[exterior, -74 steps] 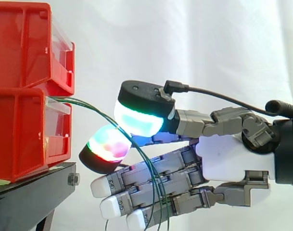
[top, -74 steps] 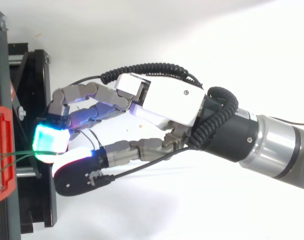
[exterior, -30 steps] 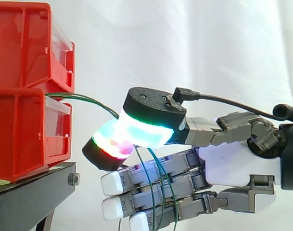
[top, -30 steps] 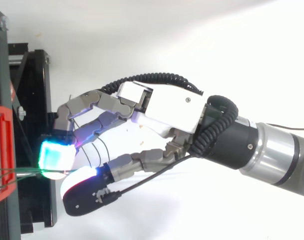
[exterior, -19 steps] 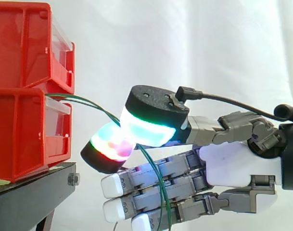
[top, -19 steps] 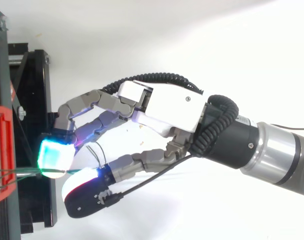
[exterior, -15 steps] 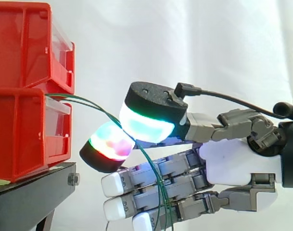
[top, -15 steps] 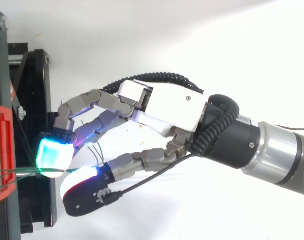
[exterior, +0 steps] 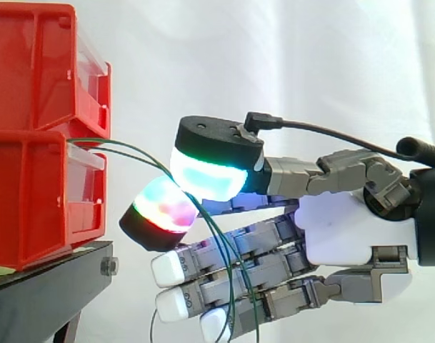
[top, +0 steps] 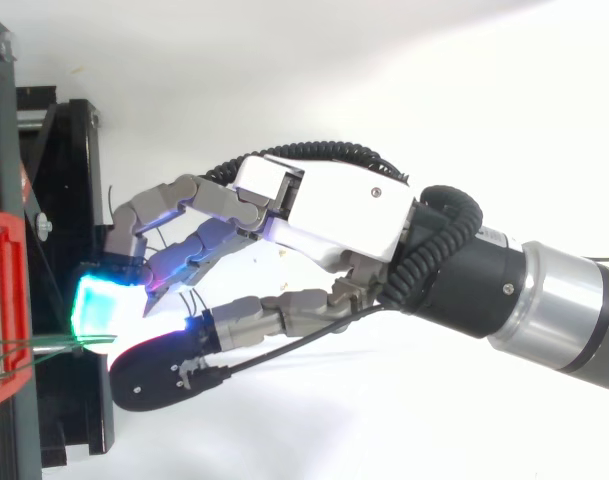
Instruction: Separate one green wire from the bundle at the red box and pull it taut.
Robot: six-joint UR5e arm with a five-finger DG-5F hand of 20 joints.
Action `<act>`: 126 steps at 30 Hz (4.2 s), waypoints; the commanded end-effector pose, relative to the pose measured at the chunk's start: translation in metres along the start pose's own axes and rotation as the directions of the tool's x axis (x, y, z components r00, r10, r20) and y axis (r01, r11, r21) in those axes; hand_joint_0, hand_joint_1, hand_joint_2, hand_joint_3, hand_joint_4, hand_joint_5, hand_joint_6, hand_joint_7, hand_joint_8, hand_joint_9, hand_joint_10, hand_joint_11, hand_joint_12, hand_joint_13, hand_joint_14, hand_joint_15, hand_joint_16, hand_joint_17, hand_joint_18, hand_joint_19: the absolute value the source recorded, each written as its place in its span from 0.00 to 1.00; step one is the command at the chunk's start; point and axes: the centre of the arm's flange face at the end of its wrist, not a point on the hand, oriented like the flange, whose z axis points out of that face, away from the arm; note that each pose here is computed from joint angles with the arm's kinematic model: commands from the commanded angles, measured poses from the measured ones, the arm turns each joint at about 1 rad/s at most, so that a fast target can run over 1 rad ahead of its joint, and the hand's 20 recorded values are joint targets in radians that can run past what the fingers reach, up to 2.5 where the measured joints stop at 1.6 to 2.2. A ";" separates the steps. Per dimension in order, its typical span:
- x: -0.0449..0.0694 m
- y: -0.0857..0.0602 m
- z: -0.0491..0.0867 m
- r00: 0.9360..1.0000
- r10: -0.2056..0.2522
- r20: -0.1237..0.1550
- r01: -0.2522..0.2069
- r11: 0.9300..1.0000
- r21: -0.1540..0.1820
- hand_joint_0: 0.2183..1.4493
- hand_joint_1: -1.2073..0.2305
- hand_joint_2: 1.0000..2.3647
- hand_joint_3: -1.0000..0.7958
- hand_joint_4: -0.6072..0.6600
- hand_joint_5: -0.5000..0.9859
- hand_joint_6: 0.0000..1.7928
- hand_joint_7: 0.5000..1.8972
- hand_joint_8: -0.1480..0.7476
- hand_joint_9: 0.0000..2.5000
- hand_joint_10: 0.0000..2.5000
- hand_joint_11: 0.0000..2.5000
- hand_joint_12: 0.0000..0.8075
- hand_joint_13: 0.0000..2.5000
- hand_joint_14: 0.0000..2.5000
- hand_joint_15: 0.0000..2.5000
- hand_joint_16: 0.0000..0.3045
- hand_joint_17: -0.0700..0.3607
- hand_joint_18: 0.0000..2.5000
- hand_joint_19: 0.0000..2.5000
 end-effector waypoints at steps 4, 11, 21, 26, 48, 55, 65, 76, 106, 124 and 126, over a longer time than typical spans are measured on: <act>0.002 -0.001 -0.001 1.000 0.002 -0.003 -0.002 1.000 0.006 0.31 0.34 0.00 0.28 0.55 0.24 0.49 0.29 0.45 0.37 0.01 0.20 0.40 0.32 0.01 0.18 0.15 0.40 0.28 0.24; 0.000 -0.002 -0.002 1.000 -0.004 -0.001 0.004 1.000 0.016 0.25 0.45 0.00 0.28 0.55 0.26 0.48 0.32 0.46 0.41 0.01 0.20 0.42 0.33 0.01 0.18 0.16 0.42 0.30 0.25; 0.001 -0.002 -0.002 1.000 -0.004 -0.003 0.004 1.000 0.016 0.22 0.31 0.00 0.28 0.58 0.23 0.48 0.27 0.47 0.43 0.01 0.27 0.44 0.35 0.01 0.20 0.17 0.44 0.31 0.24; 0.003 -0.003 -0.003 1.000 -0.005 -0.006 0.005 1.000 0.019 0.24 0.29 0.00 0.28 0.57 0.23 0.48 0.27 0.47 0.45 0.01 0.34 0.43 0.39 0.01 0.26 0.17 0.43 0.31 0.24; 0.008 -0.003 -0.007 0.999 0.031 -0.012 -0.031 0.999 0.029 0.30 0.36 0.00 0.28 0.56 0.22 0.48 0.26 0.47 0.50 0.01 0.49 0.41 0.48 0.01 0.42 0.16 0.41 0.30 0.26; 0.003 0.003 -0.008 0.998 0.053 -0.020 -0.053 0.998 0.045 0.30 0.40 0.00 0.29 0.56 0.22 0.48 0.27 0.47 0.49 0.01 0.48 0.41 0.48 0.01 0.42 0.16 0.42 0.31 0.27; -0.012 0.014 -0.015 1.000 0.021 -0.013 -0.020 0.994 0.104 0.30 0.40 0.00 0.30 0.57 0.23 0.48 0.28 0.47 0.49 0.01 0.47 0.42 0.47 0.01 0.41 0.16 0.42 0.31 0.27; -0.022 0.036 -0.016 1.000 0.002 -0.004 -0.001 0.996 0.084 0.31 0.39 0.01 0.33 0.55 0.23 0.48 0.29 0.47 0.49 0.01 0.48 0.41 0.47 0.01 0.42 0.16 0.42 0.31 0.28; -0.008 0.037 -0.020 0.999 -0.051 -0.019 0.052 0.996 0.074 0.34 0.32 0.00 0.29 0.56 0.23 0.50 0.29 0.46 0.49 0.01 0.47 0.40 0.48 0.01 0.40 0.16 0.42 0.32 0.28; -0.001 0.036 -0.023 0.999 -0.050 -0.017 0.051 0.996 0.074 0.43 0.21 0.00 0.28 0.47 0.22 0.53 0.30 0.46 0.47 0.01 0.48 0.41 0.47 0.01 0.39 0.16 0.41 0.32 0.26; -0.002 0.037 -0.023 0.999 -0.049 -0.017 0.050 0.996 0.073 0.40 0.21 0.00 0.28 0.50 0.22 0.53 0.29 0.46 0.47 0.01 0.48 0.41 0.47 0.01 0.39 0.16 0.41 0.32 0.26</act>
